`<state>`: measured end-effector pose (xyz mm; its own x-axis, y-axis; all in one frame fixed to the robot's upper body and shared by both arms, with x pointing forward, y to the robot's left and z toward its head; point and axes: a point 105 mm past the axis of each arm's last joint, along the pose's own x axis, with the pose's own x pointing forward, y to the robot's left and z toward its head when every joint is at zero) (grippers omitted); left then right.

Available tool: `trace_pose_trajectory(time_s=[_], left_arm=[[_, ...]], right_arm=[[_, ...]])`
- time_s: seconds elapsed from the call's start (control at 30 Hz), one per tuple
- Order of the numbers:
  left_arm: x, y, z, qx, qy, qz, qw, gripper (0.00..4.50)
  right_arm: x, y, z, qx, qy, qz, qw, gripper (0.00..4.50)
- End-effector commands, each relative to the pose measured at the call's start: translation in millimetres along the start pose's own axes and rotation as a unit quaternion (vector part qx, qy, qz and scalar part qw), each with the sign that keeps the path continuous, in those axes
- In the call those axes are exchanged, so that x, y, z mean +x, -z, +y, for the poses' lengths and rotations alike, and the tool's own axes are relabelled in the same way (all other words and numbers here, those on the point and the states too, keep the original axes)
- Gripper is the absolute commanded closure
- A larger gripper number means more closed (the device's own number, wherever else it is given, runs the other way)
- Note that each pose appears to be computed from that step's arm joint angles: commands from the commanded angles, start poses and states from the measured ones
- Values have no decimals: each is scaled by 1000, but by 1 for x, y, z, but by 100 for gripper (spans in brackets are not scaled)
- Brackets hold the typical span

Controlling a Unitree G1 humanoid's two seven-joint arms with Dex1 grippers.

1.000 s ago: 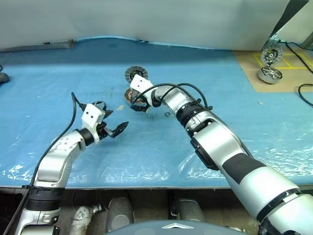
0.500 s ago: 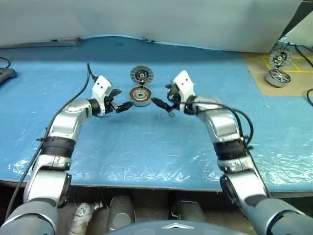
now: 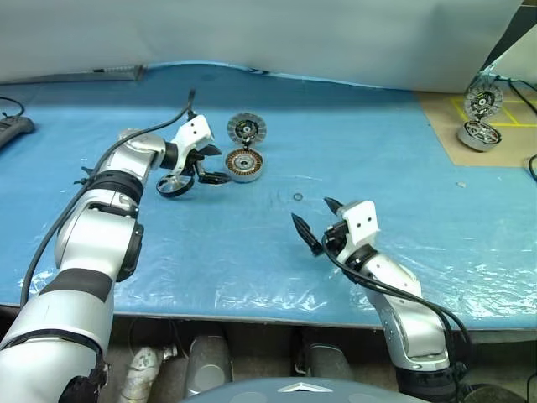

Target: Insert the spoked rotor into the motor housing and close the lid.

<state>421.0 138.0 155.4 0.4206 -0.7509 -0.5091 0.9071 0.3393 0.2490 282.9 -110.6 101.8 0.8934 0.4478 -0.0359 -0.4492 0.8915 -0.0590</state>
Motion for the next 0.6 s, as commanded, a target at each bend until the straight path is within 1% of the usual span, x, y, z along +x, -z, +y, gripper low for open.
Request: trace_pose_trajectory(time_s=[0.03,0.1,0.17,0.33,0.5,0.6], left_arm=[[3,-17,2,44,3,-3,999,0],[7,-18,0,53,7,0,999,0],[11,-18,0,68,4,12,998,0],[16,-22,4,95,-13,42,995,0],[16,-23,7,107,-22,67,992,0],[16,-29,9,107,-22,77,991,0]], right_arm=[[-3,1,-9,-20,38,-20,999,1],[-4,9,-10,-12,51,-14,999,1],[-4,11,-10,-4,60,-13,998,1],[1,10,-6,1,61,-16,998,1],[1,10,-9,3,69,-12,998,1],[3,10,-10,4,69,-12,998,1]])
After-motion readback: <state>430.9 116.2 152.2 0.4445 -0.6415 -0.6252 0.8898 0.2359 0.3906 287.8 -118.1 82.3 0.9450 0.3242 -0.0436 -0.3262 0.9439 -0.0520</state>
